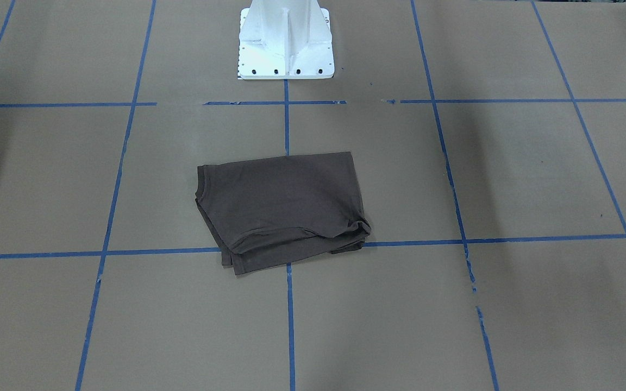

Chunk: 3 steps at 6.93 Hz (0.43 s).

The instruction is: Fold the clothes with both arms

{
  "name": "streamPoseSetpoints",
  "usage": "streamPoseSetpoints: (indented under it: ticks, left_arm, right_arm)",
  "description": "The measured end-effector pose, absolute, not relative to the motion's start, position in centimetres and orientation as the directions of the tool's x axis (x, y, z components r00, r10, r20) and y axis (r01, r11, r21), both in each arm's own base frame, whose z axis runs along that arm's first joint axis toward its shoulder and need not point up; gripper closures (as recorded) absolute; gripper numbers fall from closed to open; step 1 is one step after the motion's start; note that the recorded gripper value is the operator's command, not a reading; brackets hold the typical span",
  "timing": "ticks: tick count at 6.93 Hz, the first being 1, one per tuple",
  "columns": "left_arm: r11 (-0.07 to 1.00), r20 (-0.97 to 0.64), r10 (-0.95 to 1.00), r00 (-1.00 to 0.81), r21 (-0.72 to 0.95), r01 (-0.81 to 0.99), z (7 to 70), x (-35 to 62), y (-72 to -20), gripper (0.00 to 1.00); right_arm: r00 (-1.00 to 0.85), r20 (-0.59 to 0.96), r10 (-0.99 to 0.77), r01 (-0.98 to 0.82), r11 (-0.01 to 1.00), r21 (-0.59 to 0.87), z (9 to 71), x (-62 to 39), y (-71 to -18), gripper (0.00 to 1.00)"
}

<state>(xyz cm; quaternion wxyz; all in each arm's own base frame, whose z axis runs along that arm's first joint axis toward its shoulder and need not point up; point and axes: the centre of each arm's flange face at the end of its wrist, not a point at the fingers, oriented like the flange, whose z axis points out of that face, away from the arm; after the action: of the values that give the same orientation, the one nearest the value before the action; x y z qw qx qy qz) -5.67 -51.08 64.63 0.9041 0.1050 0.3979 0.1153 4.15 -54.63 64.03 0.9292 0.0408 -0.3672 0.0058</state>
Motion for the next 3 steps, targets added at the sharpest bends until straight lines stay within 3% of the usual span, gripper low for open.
streamPoseSetpoints:
  ticks: [3]
  left_arm:
    - [0.935,-0.684,0.331,0.650,0.330,-0.128,64.7,-5.4,-49.7,0.00]
  right_arm:
    - [0.724,0.690,-0.001,-0.032,0.999,0.035,65.7,3.8,-53.0,0.00]
